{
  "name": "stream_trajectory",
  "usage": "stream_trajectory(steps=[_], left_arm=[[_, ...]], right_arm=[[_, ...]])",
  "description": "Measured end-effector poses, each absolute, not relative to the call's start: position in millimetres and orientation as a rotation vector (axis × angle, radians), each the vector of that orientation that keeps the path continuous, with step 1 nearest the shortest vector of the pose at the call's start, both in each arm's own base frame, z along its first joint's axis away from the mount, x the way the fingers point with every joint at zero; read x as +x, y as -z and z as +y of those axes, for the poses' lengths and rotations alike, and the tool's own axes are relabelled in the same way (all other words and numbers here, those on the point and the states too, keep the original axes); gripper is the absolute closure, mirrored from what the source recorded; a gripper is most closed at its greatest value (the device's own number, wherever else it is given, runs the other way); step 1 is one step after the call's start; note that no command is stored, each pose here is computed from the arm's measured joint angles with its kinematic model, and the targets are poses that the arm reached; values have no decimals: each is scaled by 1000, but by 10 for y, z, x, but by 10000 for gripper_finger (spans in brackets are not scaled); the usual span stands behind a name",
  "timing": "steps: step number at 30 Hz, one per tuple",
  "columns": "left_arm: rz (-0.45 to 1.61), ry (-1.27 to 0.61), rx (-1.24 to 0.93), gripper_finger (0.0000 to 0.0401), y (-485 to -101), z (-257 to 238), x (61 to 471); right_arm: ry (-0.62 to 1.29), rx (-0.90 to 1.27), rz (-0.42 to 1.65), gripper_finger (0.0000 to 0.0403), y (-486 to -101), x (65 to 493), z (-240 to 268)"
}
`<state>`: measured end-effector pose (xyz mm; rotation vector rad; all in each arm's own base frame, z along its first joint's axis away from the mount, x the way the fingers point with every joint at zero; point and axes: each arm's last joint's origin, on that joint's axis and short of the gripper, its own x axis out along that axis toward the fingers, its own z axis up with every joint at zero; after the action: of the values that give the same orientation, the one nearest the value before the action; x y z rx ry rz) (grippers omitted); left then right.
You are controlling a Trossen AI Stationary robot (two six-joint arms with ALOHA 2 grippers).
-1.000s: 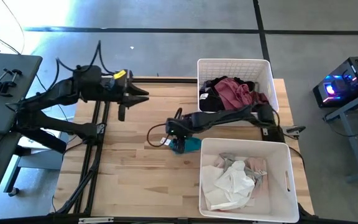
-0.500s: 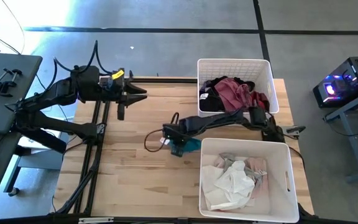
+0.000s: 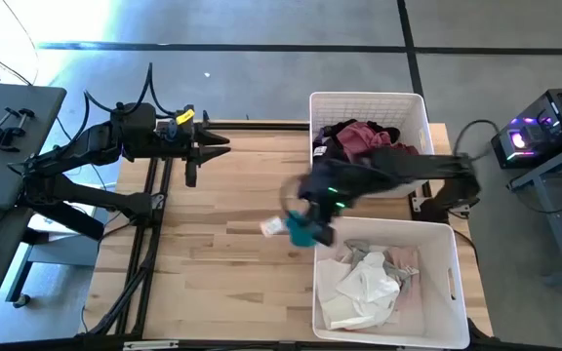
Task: Sort clothes
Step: Put the blue sock into the bottom bin
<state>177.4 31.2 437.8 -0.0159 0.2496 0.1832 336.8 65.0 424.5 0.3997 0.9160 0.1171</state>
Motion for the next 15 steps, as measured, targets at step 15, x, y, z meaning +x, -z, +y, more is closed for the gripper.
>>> stream_trajectory(steps=[15], left_arm=[[264, -261, 52, 323, -4370, 337, 1777]], right_arm=[[258, 902, 1317, 402, -3311, 2023, 1539]])
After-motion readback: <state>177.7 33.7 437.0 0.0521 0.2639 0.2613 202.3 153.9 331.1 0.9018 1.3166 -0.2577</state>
